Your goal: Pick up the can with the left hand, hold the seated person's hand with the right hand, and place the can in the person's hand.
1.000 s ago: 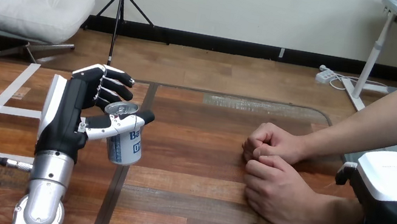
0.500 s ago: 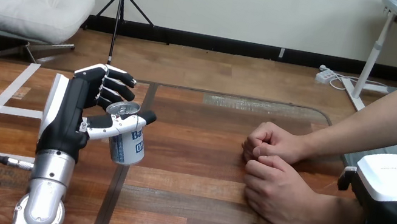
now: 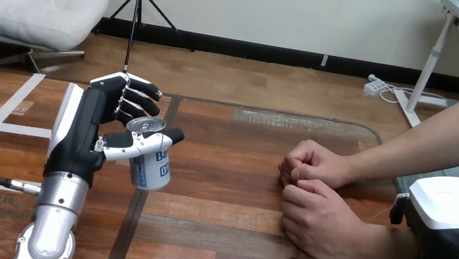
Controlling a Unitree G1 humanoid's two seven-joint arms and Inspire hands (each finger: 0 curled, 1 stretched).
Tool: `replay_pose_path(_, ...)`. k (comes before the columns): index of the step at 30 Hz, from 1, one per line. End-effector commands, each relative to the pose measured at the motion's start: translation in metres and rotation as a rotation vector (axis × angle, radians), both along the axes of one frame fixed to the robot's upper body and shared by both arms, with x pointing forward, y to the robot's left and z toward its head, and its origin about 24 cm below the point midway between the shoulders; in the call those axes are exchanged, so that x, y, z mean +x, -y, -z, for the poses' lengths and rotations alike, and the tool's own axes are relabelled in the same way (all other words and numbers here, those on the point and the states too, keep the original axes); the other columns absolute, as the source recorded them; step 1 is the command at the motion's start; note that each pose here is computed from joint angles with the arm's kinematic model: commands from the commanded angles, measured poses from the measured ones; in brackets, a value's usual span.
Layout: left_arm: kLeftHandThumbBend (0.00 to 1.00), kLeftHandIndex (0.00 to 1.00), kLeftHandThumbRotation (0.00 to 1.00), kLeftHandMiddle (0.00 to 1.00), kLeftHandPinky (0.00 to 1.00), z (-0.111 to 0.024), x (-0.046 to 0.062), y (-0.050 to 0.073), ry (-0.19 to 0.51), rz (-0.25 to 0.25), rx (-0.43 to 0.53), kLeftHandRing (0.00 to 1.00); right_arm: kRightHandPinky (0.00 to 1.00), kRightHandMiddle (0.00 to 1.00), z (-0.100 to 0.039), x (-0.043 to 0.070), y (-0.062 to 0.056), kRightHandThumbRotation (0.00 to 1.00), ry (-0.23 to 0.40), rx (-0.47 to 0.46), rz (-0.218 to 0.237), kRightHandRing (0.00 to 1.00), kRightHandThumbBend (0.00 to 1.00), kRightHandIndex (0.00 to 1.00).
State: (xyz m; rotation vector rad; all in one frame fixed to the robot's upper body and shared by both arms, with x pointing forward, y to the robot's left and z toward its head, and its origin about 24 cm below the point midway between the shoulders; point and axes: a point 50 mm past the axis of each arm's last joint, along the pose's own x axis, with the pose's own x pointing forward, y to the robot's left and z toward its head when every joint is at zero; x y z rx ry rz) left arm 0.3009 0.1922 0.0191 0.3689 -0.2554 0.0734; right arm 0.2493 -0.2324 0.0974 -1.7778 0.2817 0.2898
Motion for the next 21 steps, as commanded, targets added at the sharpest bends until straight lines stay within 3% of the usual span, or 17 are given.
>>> replay_pose_path(1,0.78,0.52,0.01,0.49,0.36,-0.027,0.013,0.006,0.116,0.030,-0.001,0.41,0.60,0.70,-0.017,0.015,-0.003,0.00,0.086,-0.023,-0.031,0.66,0.84,0.70)
replay_pose_path(7,0.78,0.52,0.01,0.49,0.35,-0.027,0.013,0.007,0.116,0.033,-0.002,0.40,0.52,0.65,-0.014,0.018,-0.003,0.00,0.087,-0.008,-0.039,0.60,0.83,0.68)
replay_pose_path(14,0.78,0.53,0.01,0.49,0.35,-0.027,0.013,0.008,0.115,0.032,-0.008,0.40,0.37,0.54,-0.010,0.022,-0.003,0.00,0.092,0.018,-0.045,0.47,0.75,0.62)
replay_pose_path(21,0.78,0.53,0.02,0.49,0.35,-0.027,0.013,0.007,0.114,0.030,-0.011,0.40,0.29,0.47,-0.007,0.024,-0.004,0.00,0.095,0.028,-0.051,0.39,0.73,0.55)
